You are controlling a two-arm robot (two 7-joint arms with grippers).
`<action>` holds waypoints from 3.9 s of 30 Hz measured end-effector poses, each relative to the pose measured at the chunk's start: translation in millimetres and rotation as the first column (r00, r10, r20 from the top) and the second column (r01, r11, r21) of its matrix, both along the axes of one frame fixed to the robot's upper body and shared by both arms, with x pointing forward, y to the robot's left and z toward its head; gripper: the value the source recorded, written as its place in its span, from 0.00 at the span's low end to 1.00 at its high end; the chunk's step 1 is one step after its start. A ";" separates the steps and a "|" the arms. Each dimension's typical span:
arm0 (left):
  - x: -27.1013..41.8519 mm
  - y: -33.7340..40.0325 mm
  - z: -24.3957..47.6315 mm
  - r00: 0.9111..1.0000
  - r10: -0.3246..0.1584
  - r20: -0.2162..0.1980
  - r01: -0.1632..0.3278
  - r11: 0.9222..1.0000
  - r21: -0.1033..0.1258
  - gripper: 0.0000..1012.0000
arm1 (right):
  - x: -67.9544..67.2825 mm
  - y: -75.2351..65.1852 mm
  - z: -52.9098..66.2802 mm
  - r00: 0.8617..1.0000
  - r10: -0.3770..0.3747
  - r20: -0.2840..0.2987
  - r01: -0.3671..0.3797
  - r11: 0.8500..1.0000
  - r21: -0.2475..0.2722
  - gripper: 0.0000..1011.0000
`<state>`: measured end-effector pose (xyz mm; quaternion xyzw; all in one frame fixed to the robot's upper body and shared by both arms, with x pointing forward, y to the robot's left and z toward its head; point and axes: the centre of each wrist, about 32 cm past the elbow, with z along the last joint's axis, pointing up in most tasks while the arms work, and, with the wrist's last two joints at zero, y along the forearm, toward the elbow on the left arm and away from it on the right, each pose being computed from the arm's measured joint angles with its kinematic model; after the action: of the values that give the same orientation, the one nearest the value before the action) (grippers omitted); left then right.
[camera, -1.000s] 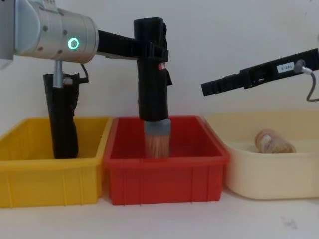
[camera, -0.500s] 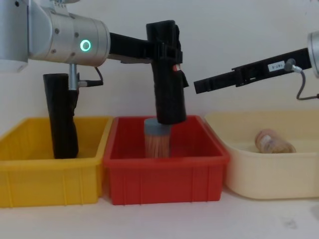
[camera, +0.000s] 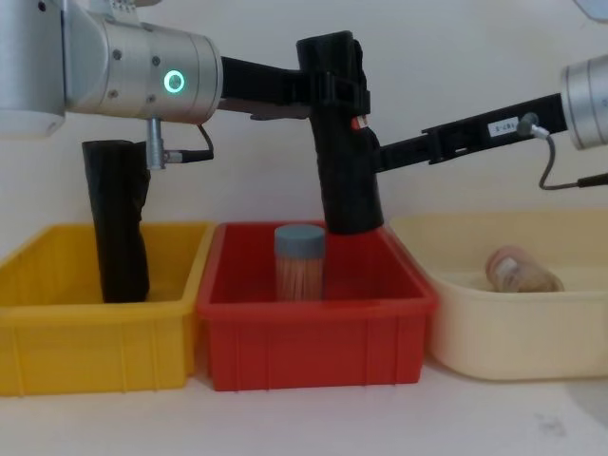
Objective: Pick up the garbage bag with the one hand and transfer it to the other hand.
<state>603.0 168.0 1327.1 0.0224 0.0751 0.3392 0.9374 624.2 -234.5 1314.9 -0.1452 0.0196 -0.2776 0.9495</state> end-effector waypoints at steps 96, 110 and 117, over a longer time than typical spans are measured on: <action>1.7 -1.3 1.4 1.000 -0.030 0.006 0.031 0.999 -0.031 0.99 | 27.5 -48.4 -18.0 0.967 -0.255 -0.008 0.253 0.961 -0.112 0.71; 1.7 -1.3 1.4 1.000 -0.030 0.007 0.030 0.999 -0.031 0.99 | 33.1 -60.7 -15.9 0.977 -0.210 -0.028 0.202 0.964 -0.174 0.99; 1.7 -1.3 1.4 1.000 -0.030 0.007 0.030 0.999 -0.031 0.99 | 34.3 -63.6 -15.2 0.979 -0.201 -0.032 0.191 0.964 -0.187 0.99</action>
<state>604.7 166.7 1328.5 0.0082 0.0771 0.3239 0.9429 658.5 -298.1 1299.6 -0.2360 0.0325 -0.3670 0.8992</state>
